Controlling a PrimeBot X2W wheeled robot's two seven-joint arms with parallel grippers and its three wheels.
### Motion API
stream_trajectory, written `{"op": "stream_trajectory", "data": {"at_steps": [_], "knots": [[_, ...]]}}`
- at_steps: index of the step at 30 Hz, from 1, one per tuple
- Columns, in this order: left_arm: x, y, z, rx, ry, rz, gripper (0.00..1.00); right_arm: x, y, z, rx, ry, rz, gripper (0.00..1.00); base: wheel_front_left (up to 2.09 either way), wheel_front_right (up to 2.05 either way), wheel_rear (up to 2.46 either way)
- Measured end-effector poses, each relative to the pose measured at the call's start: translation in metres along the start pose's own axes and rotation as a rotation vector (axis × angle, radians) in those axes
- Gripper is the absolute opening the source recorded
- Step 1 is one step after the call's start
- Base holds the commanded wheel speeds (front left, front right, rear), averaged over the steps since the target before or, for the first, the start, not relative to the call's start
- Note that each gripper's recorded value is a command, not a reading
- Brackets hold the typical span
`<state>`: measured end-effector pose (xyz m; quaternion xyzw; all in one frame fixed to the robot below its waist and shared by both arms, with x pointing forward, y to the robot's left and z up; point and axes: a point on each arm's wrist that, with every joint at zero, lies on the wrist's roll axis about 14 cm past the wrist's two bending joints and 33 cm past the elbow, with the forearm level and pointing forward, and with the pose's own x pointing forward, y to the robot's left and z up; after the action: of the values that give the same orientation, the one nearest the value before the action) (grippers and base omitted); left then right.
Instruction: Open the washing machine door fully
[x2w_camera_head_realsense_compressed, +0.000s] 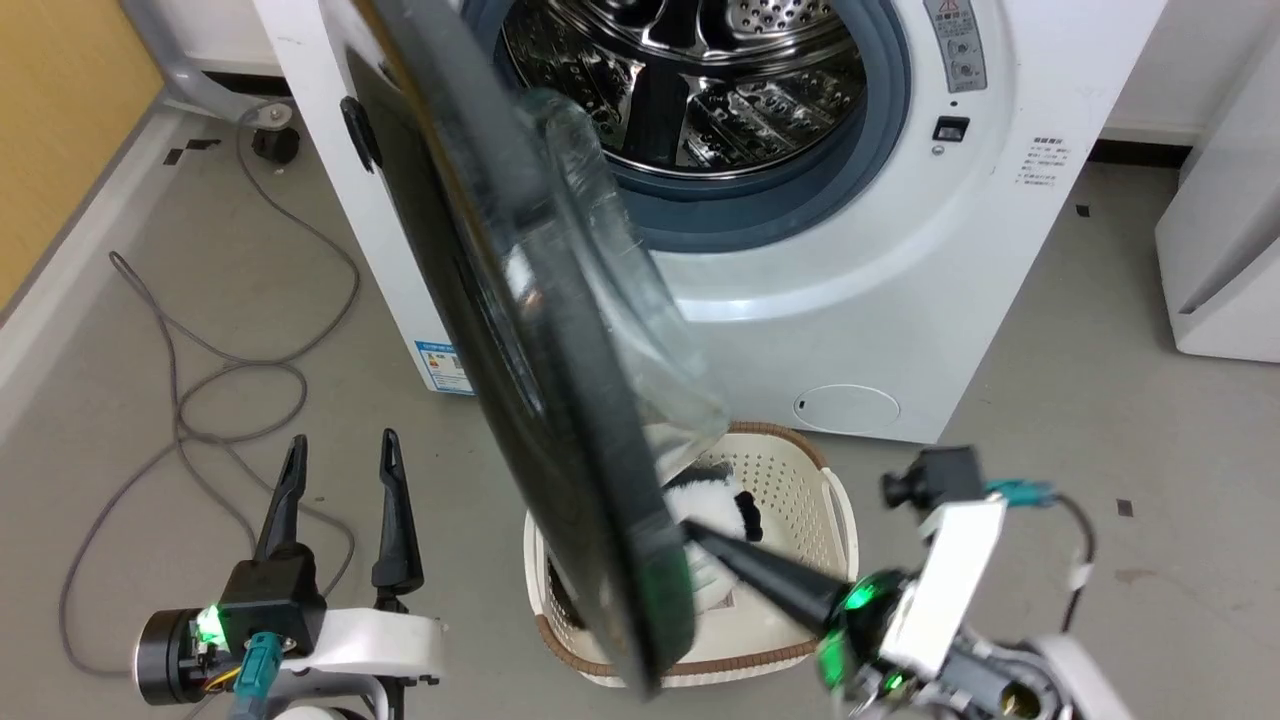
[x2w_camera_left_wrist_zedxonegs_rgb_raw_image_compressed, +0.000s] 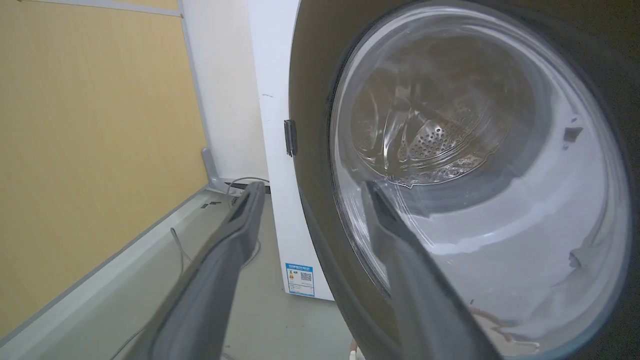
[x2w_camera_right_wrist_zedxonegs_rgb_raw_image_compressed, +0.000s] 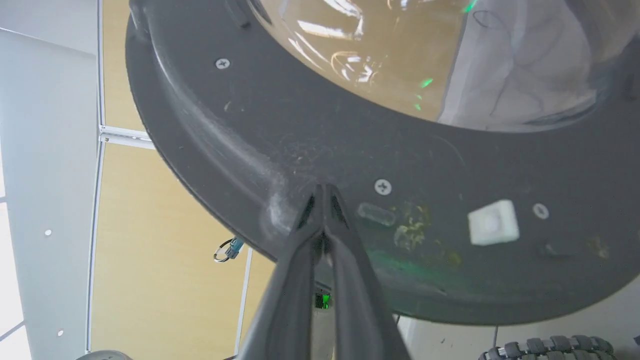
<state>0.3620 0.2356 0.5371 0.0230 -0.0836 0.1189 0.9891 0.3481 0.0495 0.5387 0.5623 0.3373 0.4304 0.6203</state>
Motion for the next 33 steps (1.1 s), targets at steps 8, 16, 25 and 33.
{"op": "stream_trajectory", "data": {"at_steps": [8, 16, 25, 33], "knots": [[-0.007, 0.0, -0.001, -0.003, 0.006, -0.002, 1.0, 0.006, 0.007, -0.042, 0.016, 0.075, 0.024, 0.0, 0.0, 0.0, 0.0], [-0.011, -0.003, -0.001, -0.01, 0.006, -0.018, 1.0, -0.007, 0.014, -0.008, -0.104, -0.13, -0.001, 0.0, 0.0, 0.0, 0.0], [-0.015, -0.004, 0.002, -0.016, -0.001, -0.023, 1.0, -0.072, 0.043, 0.082, -0.67, -0.667, -0.113, 0.0, 0.0, 0.0, 0.0], [-0.015, -0.006, 0.003, -0.019, -0.006, -0.033, 1.0, -0.129, 0.076, 0.121, -1.171, -0.922, -0.251, 0.0, 0.0, 0.0, 0.0]]}}
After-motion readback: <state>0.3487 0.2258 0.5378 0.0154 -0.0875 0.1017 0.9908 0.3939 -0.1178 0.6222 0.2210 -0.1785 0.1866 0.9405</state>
